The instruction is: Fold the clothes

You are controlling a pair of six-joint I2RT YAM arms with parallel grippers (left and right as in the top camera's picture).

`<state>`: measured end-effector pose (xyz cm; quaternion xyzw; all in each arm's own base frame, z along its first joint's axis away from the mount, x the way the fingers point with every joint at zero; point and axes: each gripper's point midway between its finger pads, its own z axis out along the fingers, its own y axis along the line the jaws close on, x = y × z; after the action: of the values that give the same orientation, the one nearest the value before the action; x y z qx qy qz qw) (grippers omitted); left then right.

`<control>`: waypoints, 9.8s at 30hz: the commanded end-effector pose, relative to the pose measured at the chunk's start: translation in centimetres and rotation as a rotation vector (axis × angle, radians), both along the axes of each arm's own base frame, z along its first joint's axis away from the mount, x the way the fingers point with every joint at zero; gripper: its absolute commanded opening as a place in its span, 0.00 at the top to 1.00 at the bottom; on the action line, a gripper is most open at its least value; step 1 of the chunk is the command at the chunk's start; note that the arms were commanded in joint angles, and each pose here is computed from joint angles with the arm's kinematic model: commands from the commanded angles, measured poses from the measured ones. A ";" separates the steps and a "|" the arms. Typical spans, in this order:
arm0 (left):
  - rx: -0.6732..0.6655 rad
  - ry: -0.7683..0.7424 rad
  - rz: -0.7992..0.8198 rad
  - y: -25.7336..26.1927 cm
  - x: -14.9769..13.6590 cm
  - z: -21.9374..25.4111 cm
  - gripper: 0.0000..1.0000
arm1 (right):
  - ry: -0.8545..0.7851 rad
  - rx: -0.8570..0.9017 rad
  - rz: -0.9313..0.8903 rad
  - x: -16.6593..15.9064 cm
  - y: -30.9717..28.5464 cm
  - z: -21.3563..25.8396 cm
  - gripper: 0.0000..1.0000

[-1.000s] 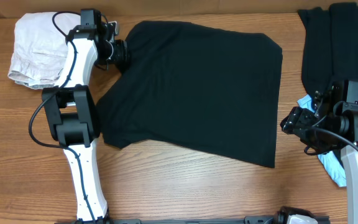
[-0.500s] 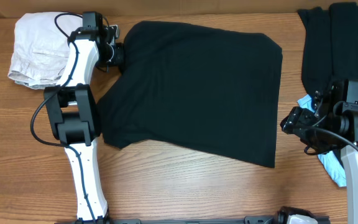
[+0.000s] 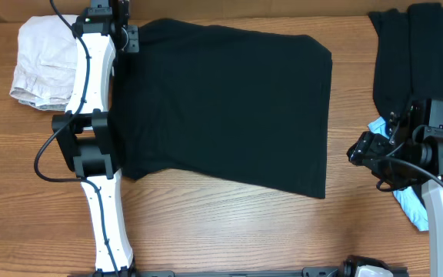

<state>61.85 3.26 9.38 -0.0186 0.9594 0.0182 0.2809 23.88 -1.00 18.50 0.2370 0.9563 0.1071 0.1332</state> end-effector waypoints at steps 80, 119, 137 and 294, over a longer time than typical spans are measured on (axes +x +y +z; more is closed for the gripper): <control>-0.292 -0.466 -0.302 -11.2 -25.4 39.5 0.00 | -0.069 -0.003 0.061 1.2 0.2 0.7 0.19; 0.084 0.626 0.541 -2.0 -28.3 1.8 0.00 | -0.067 -0.003 0.061 1.2 0.2 0.7 0.15; 0.047 0.684 0.396 -3.0 -30.6 -7.5 0.00 | -0.068 -0.003 0.060 1.2 0.2 0.7 0.15; -0.196 0.184 0.221 -4.0 -20.4 1.0 0.96 | -0.041 0.063 0.073 0.4 1.4 0.7 0.19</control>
<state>42.17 -0.48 10.61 -0.1507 0.9660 -0.0410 0.2059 24.18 0.31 18.86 0.2046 0.9586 0.1433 0.1366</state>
